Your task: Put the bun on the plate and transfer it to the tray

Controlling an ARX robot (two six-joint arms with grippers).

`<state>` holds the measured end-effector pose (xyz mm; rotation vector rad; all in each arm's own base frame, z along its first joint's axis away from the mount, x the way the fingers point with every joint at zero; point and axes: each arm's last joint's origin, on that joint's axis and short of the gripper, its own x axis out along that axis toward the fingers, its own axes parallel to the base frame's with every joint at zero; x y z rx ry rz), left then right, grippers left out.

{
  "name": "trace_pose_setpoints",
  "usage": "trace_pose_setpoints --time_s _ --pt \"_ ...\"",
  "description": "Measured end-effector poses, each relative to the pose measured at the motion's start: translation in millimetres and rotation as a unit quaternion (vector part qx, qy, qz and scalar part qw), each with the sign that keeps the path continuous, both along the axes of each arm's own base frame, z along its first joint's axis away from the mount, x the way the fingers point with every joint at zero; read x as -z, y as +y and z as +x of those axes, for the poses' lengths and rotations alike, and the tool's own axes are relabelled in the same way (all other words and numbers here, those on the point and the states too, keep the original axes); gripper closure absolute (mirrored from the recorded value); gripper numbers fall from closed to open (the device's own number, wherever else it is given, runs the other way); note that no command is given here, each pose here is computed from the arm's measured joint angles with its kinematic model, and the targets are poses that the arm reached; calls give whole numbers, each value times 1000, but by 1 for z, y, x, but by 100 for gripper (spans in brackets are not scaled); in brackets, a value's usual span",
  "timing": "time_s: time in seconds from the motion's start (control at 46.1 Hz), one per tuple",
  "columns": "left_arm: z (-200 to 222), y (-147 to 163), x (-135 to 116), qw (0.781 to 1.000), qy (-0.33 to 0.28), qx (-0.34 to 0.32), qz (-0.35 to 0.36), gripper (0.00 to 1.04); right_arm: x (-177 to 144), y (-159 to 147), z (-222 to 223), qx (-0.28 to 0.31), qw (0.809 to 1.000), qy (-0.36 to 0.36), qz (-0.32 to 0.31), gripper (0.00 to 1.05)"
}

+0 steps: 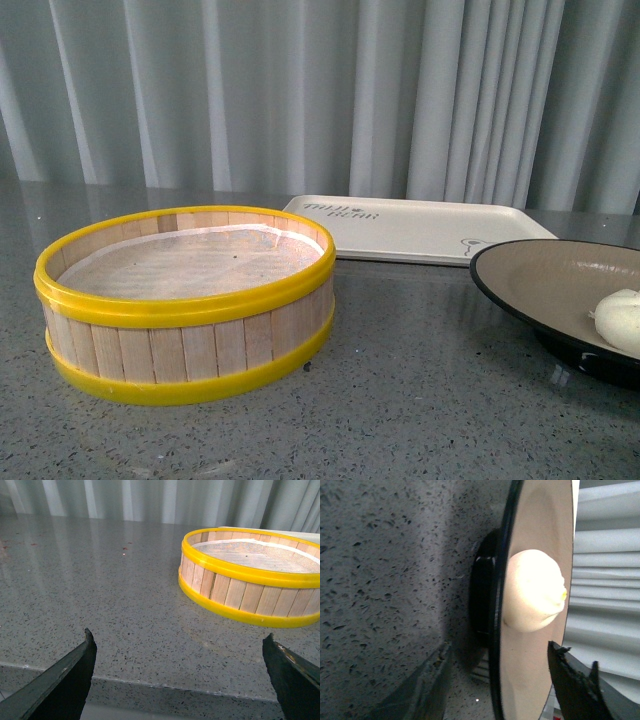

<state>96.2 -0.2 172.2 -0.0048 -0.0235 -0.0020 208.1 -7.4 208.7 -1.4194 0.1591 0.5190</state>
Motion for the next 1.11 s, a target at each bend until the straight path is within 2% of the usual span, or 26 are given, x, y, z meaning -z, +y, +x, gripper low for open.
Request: trace_pose_setpoints --time_s 0.347,0.628,0.737,0.845,0.932,1.105 --pt "0 0 0 1000 0 0 0 7 5 -3 -1 -10 1000 -10 -17 102" --pt "0 0 0 1000 0 0 0 7 -5 -3 -6 -28 997 -49 -49 102" --pt "0 0 0 1000 0 0 0 7 -24 -4 -2 -27 996 -73 -50 102" --pt "0 0 0 1000 0 0 0 7 -64 -10 15 -12 990 -128 -54 102" --pt "0 0 0 1000 0 0 0 7 -83 -16 29 -8 987 -148 -55 102" --pt "0 0 0 1000 0 0 0 7 -90 -24 60 -20 989 -144 -36 102"
